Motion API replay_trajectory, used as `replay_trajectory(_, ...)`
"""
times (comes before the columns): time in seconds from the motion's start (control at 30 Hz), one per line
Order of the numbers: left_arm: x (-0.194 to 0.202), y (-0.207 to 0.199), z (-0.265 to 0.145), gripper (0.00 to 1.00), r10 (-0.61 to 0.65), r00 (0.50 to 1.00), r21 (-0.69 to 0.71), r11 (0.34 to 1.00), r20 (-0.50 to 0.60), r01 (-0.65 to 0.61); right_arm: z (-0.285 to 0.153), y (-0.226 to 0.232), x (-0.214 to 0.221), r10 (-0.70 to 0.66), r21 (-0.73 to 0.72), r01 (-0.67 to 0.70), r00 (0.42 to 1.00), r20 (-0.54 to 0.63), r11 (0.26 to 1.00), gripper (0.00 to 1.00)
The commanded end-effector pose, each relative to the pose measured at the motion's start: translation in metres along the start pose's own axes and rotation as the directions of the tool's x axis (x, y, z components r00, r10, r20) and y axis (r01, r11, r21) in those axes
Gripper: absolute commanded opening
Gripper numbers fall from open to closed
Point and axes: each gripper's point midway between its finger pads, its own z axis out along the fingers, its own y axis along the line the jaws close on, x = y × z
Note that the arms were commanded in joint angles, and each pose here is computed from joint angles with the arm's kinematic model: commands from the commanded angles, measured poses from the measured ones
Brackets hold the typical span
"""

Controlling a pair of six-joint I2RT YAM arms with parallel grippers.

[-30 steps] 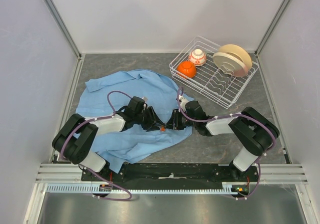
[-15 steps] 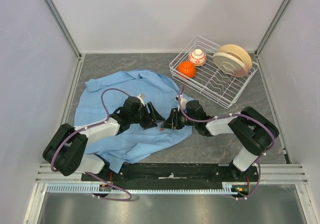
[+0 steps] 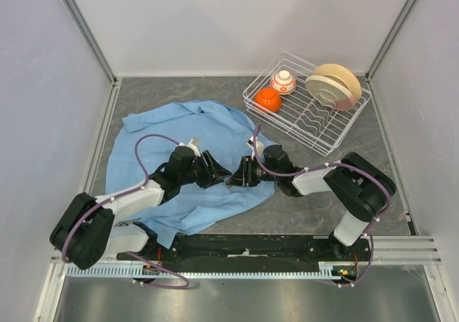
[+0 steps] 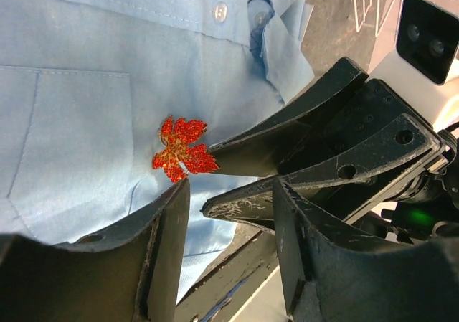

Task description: Remove the brooch from the garment

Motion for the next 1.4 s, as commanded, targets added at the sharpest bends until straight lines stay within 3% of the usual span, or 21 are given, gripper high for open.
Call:
replay_trajectory(0.0, -0.023, 0.002, -0.017, 0.56, -0.019, 0.988, -0.012, 1.0, 0.153, 0.022, 0.009, 0.038, -0.02, -0.07, -0.119, 0.075, 0.996, 0.046, 0.99, 0.45)
replay_trajectory(0.13, -0.031, 0.016, -0.031, 0.6, -0.02, 0.972, -0.046, 0.998, 0.232, 0.032, 0.017, 0.039, -0.018, -0.078, -0.106, 0.081, 0.996, 0.038, 0.991, 0.45)
replay_trajectory(0.43, -0.032, 0.022, -0.035, 0.74, 0.022, 0.982, -0.07, 0.998, 0.188, -0.009, 0.029, 0.024, -0.019, -0.111, -0.021, 0.112, 0.994, 0.011, 0.994, 0.53)
replay_trajectory(0.6, -0.033, 0.013, -0.035, 0.61, 0.069, 0.987, -0.043, 0.997, 0.148, -0.063, 0.029, 0.017, -0.018, -0.125, 0.016, 0.125, 0.992, -0.012, 0.992, 0.55)
replay_trajectory(0.93, -0.032, 0.012, -0.042, 0.53, 0.089, 0.988, -0.031, 0.996, 0.123, -0.085, 0.047, 0.007, -0.024, -0.166, 0.053, 0.17, 0.984, -0.066, 0.984, 0.57)
replay_trajectory(1.27, -0.04, 0.02, -0.052, 0.48, 0.13, 0.981, -0.094, 0.989, 0.143, -0.118, 0.029, 0.008, -0.027, -0.189, 0.104, 0.194, 0.98, -0.06, 0.975, 0.59)
replay_trajectory(1.37, -0.043, 0.018, -0.052, 0.42, 0.145, 0.981, -0.109, 0.985, 0.127, -0.132, 0.031, 0.006, -0.031, -0.196, 0.108, 0.201, 0.979, -0.049, 0.974, 0.6)
